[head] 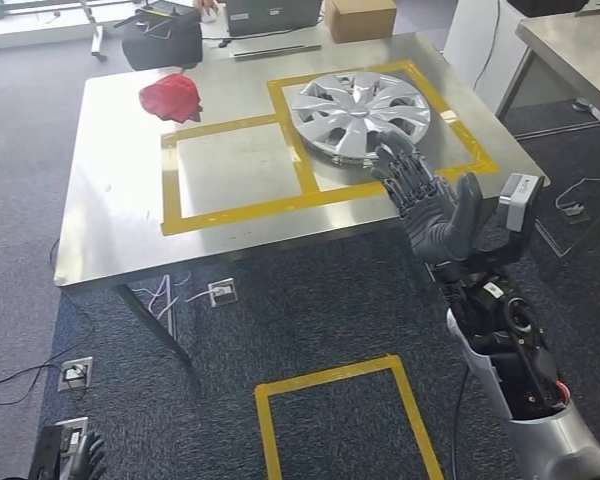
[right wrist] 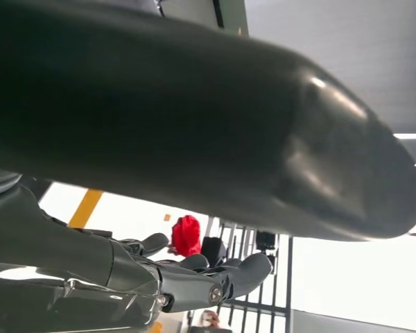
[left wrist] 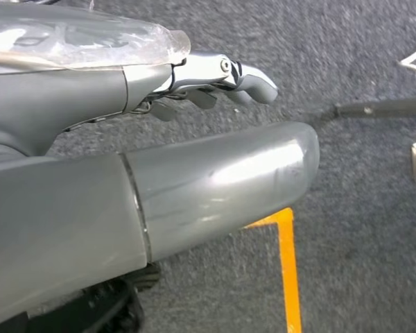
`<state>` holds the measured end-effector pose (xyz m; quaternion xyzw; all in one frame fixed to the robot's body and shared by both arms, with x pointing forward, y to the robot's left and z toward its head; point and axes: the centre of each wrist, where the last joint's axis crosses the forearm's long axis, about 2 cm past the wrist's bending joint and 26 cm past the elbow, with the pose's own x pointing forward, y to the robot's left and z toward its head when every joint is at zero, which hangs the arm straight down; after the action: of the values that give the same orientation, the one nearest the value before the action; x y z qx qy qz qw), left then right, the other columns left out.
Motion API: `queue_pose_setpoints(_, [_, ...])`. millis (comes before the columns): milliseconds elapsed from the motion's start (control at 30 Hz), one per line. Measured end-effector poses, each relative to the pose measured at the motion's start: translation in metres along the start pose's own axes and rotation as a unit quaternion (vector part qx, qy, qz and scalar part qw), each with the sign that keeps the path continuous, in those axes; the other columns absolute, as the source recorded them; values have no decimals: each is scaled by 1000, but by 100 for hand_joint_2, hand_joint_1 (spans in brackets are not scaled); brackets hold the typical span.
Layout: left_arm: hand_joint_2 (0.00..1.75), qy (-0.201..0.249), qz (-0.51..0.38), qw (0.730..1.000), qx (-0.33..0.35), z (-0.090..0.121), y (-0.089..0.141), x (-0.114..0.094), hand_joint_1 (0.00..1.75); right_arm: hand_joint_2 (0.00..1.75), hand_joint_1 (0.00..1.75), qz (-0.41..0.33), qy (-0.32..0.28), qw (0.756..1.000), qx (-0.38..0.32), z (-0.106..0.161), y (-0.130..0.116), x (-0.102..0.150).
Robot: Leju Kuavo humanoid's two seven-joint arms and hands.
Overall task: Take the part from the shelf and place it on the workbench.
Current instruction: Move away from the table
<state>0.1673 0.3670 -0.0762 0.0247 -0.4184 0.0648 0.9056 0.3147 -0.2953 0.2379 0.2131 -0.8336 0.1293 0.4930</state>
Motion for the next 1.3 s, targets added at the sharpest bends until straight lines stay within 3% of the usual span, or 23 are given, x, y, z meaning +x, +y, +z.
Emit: queue_pose_setpoints(1300, [0, 2, -1, 1000, 8, 3, 9, -3, 0, 0, 0, -2, 0, 1000, 2, 3, 5, 4])
